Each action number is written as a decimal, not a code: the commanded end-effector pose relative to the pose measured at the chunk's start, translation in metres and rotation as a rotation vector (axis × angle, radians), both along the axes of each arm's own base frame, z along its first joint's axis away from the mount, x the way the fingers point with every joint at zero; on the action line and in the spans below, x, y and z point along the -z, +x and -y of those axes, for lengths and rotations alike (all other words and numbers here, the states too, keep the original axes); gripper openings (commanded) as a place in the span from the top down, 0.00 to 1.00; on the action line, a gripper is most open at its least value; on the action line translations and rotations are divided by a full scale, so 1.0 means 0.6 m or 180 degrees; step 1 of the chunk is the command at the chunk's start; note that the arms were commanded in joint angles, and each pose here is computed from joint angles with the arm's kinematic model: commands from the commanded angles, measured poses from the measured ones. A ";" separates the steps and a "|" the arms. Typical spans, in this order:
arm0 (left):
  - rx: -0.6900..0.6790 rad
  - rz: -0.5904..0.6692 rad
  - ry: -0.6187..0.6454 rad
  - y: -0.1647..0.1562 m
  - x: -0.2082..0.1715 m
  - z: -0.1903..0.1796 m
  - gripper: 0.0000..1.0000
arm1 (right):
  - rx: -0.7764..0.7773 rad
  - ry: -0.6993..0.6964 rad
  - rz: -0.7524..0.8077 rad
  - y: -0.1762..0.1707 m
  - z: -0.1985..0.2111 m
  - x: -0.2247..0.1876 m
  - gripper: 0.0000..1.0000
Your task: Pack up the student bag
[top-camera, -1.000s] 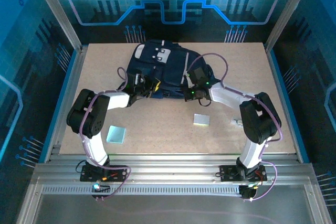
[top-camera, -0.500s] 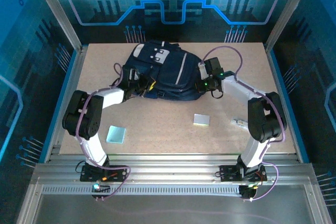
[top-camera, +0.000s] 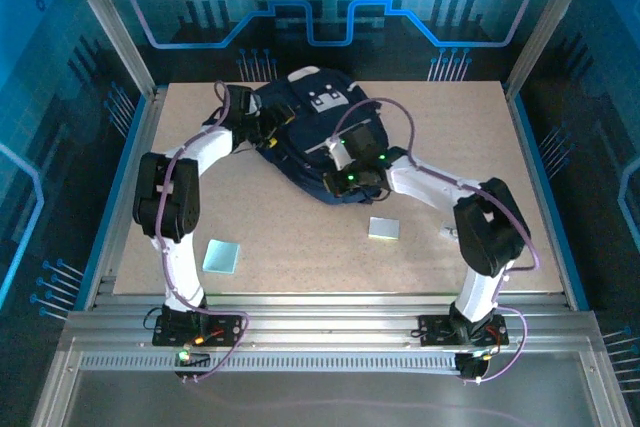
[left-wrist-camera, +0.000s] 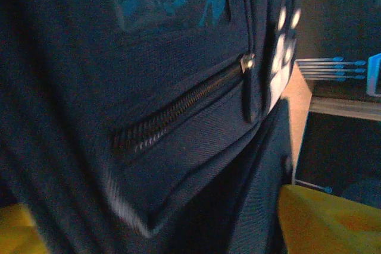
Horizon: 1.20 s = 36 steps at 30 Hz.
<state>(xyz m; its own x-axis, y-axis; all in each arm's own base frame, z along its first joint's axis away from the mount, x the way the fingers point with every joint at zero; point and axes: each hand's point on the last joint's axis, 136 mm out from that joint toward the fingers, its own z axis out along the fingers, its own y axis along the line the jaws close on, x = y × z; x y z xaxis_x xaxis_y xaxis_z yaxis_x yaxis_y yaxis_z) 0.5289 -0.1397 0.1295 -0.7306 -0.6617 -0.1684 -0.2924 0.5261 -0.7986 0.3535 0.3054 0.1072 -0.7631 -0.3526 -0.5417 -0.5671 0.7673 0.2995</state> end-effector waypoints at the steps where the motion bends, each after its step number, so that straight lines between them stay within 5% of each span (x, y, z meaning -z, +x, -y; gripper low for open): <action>1: -0.0103 0.0203 0.0039 -0.013 -0.059 -0.030 0.17 | -0.0111 0.0401 -0.0041 0.017 -0.063 -0.029 1.00; 11: -0.0389 -0.0011 -0.0162 -0.155 -0.026 -0.053 0.16 | -0.0224 0.0638 -0.0072 0.039 -0.123 -0.044 1.00; 17: -0.0281 -0.0049 -0.0384 -0.167 -0.012 0.009 0.20 | -0.0266 0.0746 -0.0147 0.015 -0.136 -0.048 1.00; 21: -0.0181 0.0010 -0.0431 -0.147 -0.007 0.050 0.37 | -0.0290 0.0705 -0.0194 -0.007 -0.134 -0.041 1.00; 26: -0.0159 0.0047 -0.0529 -0.132 0.008 0.067 1.00 | -0.0257 0.0442 -0.0270 -0.031 -0.099 -0.012 1.00; 31: -0.0120 0.0055 -0.0362 -0.148 0.010 0.048 1.00 | -0.0074 -0.0273 -0.0277 -0.035 0.009 0.041 1.00; 36: 0.0034 -0.0037 -0.0311 -0.172 0.010 0.032 1.00 | 0.0380 -0.0479 -0.0323 0.005 0.124 0.057 1.00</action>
